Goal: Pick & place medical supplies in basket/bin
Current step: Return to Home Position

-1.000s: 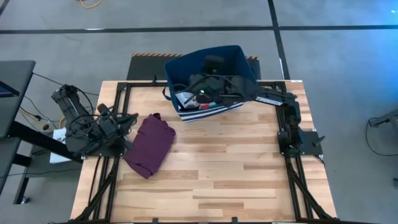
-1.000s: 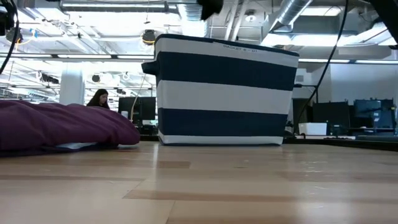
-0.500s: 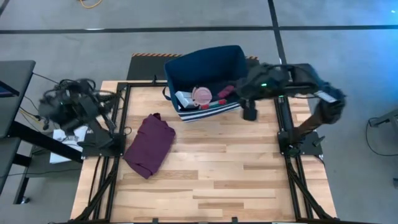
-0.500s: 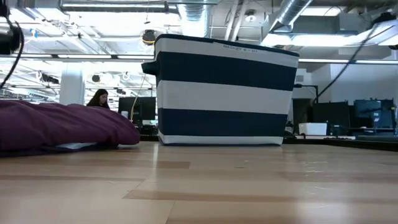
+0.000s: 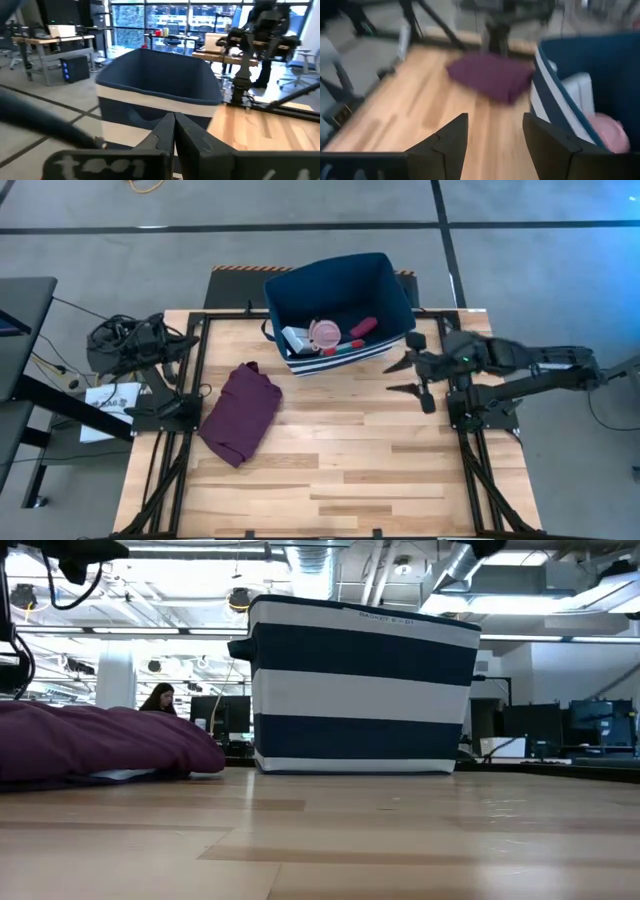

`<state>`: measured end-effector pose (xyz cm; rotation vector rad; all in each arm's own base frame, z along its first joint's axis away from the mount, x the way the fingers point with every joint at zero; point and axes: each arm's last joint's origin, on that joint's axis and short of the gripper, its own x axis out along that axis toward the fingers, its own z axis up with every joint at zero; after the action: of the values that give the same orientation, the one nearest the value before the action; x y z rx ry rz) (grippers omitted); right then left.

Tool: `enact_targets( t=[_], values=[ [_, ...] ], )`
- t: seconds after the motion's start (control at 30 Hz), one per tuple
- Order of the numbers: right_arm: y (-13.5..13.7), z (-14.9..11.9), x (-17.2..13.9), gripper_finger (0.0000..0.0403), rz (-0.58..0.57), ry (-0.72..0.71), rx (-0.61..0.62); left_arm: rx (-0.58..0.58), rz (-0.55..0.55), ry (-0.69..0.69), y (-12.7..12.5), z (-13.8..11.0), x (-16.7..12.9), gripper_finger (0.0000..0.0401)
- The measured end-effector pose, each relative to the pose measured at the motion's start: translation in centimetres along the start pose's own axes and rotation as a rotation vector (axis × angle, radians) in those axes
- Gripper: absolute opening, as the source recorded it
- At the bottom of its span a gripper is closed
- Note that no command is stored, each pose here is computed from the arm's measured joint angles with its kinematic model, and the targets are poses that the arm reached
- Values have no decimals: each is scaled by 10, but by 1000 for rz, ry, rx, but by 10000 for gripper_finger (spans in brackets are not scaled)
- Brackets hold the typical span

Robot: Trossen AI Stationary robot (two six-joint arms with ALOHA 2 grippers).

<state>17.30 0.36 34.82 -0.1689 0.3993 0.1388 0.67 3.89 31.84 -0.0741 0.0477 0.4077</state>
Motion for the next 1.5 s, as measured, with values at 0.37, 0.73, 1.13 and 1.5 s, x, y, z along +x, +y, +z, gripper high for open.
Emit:
enact_targets(
  t=[0.37,0.73,1.13,1.5],
  values=[
    [16,-73,-8,183,1,-265,63,76,-279,-54,-64,-30,12,0],
    [16,-76,-9,183,-7,-270,54,78,-499,-231,-105,-82,27,0],
    [17,-84,-10,182,53,-199,116,154,-325,-285,-93,-104,59,0],
    [27,-109,-42,180,171,-367,96,86,-291,-230,-74,-115,78,0]
  ],
)
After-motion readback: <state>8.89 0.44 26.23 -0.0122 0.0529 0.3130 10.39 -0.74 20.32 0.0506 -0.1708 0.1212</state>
